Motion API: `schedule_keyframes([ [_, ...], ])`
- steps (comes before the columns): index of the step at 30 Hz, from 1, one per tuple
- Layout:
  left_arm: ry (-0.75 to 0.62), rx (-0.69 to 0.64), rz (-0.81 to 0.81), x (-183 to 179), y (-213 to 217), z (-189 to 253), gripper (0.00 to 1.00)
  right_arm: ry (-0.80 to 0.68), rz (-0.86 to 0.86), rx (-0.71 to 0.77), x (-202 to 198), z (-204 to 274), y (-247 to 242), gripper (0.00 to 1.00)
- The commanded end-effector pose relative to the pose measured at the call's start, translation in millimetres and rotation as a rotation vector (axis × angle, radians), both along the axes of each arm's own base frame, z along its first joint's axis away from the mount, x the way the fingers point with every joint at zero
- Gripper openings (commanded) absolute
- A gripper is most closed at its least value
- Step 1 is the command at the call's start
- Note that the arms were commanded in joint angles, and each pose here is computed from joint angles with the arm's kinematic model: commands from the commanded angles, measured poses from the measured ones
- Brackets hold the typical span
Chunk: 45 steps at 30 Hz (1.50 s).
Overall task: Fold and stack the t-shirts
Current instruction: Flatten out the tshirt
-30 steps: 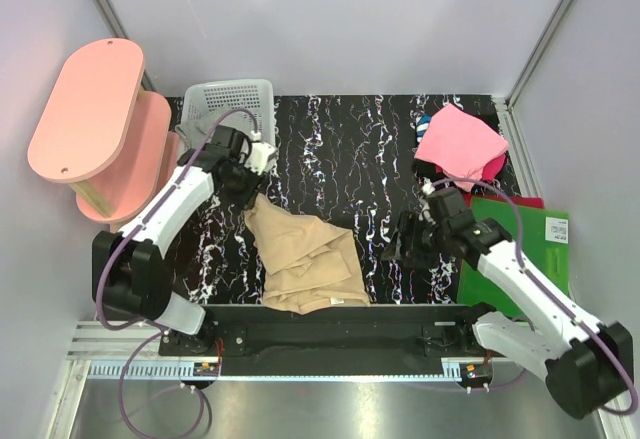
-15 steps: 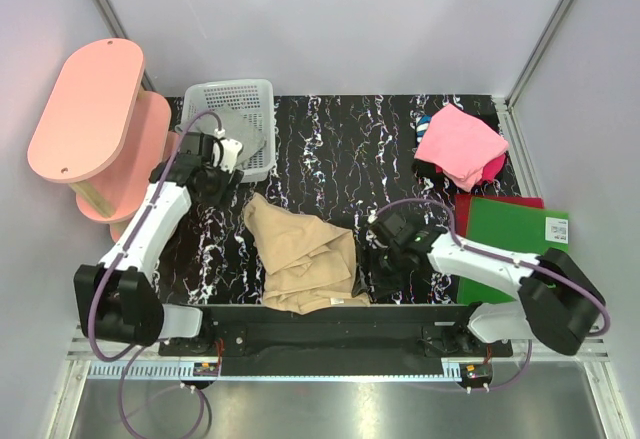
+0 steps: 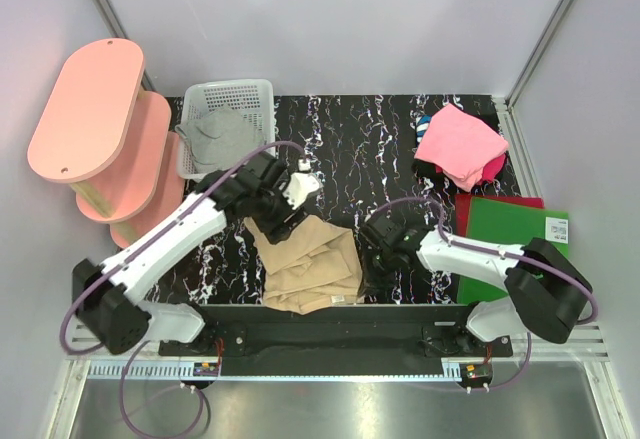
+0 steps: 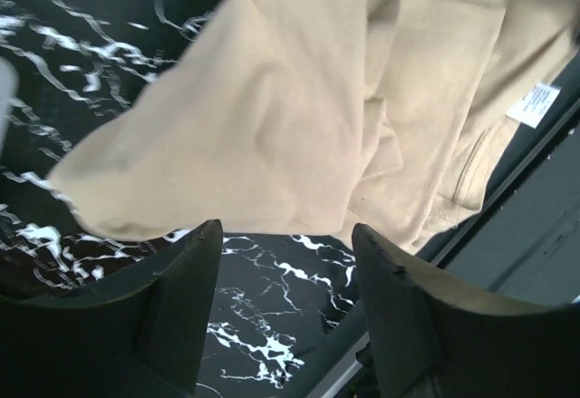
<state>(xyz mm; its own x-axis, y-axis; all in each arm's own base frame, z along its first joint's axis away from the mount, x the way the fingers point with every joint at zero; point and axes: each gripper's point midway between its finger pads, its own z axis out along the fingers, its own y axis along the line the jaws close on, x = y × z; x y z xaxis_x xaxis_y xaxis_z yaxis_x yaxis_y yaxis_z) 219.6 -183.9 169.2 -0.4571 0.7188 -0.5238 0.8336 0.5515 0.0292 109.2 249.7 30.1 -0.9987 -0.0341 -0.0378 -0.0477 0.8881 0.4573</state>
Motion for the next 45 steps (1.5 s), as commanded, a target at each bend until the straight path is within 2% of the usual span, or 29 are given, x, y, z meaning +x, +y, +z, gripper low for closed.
schedule_keyframes([
  [1, 0.05, 0.084, -0.017, 7, -4, -30, 0.62, -0.213, -0.036, -0.198, 43, 40, -25, 0.0],
  [2, 0.065, 0.106, -0.022, 8, -5, -40, 0.62, -0.198, -0.028, -0.293, 42, 38, -40, 0.0],
  [3, 0.064, 0.111, -0.025, 12, -7, -43, 0.62, -0.245, -0.038, -0.324, 56, 49, -41, 0.0],
  [5, 0.073, 0.129, -0.026, 18, -11, -53, 0.62, -0.227, -0.033, -0.4, 62, 46, -53, 0.0],
  [9, 0.107, 0.158, -0.024, 23, -14, -73, 0.62, -0.196, -0.088, -0.382, 79, 46, -57, 0.0],
  [15, 0.2, 0.214, -0.049, 3, -10, -110, 0.63, -0.173, -0.18, -0.334, 100, 47, -73, 0.0],
  [21, 0.276, 0.238, -0.098, -19, -15, -136, 0.68, -0.155, -0.166, -0.314, 103, 42, -68, 0.0],
  [24, 0.303, 0.245, -0.137, -29, -21, -143, 0.74, -0.141, -0.16, -0.287, 102, 40, -62, 0.0],
  [25, 0.306, 0.257, -0.151, -32, -22, -147, 0.72, -0.143, -0.162, -0.283, 104, 39, -61, 0.0],
  [26, 0.303, 0.262, -0.159, -31, -22, -150, 0.41, -0.144, -0.161, -0.28, 105, 38, -60, 0.0],
  [27, 0.287, 0.273, -0.162, -27, -21, -153, 0.22, -0.147, -0.161, -0.279, 105, 39, -59, 0.0],
  [28, 0.29, 0.296, -0.155, -25, -19, -159, 0.04, -0.152, -0.161, -0.278, 106, 39, -59, 0.0],
  [29, 0.289, 0.313, -0.147, -23, -17, -162, 0.0, -0.16, -0.163, -0.278, 109, 41, -59, 0.0],
  [32, 0.294, 0.327, -0.152, -26, -9, -165, 0.0, -0.17, -0.19, -0.275, 117, 45, -69, 0.0],
  [36, 0.311, 0.292, -0.146, -40, 6, -146, 0.0, -0.195, -0.252, -0.251, 138, 57, -91, 0.0],
  [40, 0.323, 0.264, -0.179, -65, 32, -107, 0.0, -0.204, -0.29, -0.245, 159, 62, -107, 0.0],
  [41, 0.369, 0.293, -0.216, -81, 46, -98, 0.0, -0.211, -0.304, -0.232, 168, 67, -108, 0.0],
  [45, 0.377, 0.253, -0.298, -108, 59, -56, 0.0, -0.211, -0.3, -0.225, 189, 68, -104, 0.0],
])
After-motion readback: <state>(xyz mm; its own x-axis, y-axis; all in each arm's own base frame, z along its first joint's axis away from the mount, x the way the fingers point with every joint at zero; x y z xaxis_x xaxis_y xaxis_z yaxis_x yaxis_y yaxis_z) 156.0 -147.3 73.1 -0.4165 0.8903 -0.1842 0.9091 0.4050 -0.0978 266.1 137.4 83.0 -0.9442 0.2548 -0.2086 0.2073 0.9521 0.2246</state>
